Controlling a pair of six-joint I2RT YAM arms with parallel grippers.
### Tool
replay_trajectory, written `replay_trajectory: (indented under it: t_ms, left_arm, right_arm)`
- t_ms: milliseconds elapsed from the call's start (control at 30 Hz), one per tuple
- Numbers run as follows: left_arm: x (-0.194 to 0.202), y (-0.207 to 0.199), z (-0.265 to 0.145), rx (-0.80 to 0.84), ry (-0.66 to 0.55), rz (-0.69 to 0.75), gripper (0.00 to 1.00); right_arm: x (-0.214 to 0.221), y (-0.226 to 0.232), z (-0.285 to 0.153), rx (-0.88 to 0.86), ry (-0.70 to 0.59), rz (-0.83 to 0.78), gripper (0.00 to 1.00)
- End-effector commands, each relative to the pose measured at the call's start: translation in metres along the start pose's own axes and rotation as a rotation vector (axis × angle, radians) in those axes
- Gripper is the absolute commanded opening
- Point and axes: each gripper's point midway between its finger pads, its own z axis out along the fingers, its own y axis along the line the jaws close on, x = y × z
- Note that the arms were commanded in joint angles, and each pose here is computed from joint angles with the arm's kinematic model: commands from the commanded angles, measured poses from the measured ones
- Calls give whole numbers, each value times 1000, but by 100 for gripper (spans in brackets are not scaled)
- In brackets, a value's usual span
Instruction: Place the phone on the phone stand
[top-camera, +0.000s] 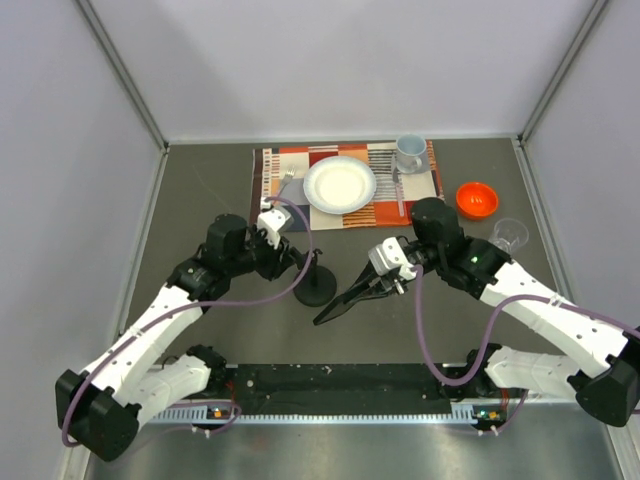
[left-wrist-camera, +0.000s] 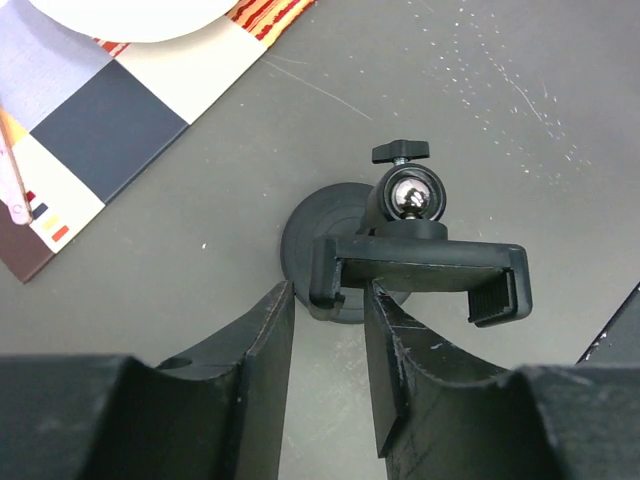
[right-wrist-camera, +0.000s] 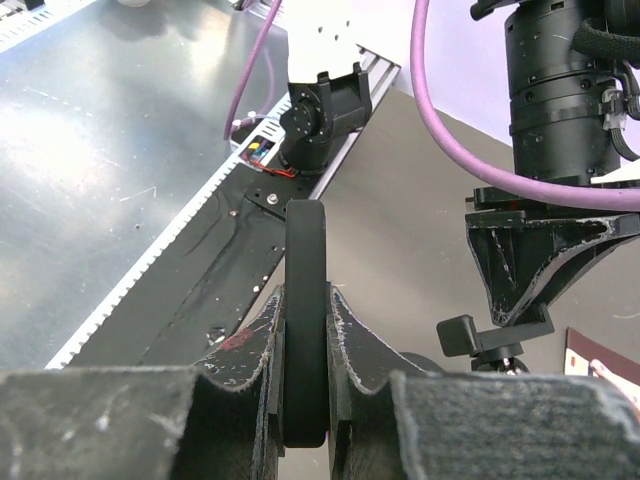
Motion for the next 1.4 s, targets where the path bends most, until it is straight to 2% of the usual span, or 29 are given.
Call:
replay_trajectory:
  t_ms: [0, 33, 100, 333, 533, 567, 800, 1000, 1367]
  left_arm:
    - [-18, -7, -1, 52, -66, 60, 36]
    - [-18, -6, 0, 46, -72, 62, 31]
    - [-19, -5, -1, 38, -91, 70, 30]
    - [-27, -14, -6, 83, -142, 109, 10]
    - [-28, -22, -10, 114, -188, 133, 5]
    - [-28, -23, -11, 119, -193, 140, 0]
    - [-32, -33, -13, 172, -205, 143, 0]
    - [-32, -35, -16, 179, -216, 138, 0]
    - [-39, -33, -25, 146, -261, 154, 0]
  right_arm:
    - [-29, 1, -2, -29, -82, -122, 0]
    - [-30, 1, -2, -32, -84, -123, 0]
    - [-29, 1, -1, -35, -87, -123, 0]
    - [-25, -17, 8, -20, -90, -137, 0]
    - [-38, -33, 28, -107, -130, -189, 0]
    - [-35, -41, 34, -116, -129, -210, 0]
    - [-34, -67, 62, -167, -127, -261, 0]
    - [-34, -88, 69, -153, -109, -297, 0]
    - [-5, -105, 71, -116, -28, -200, 0]
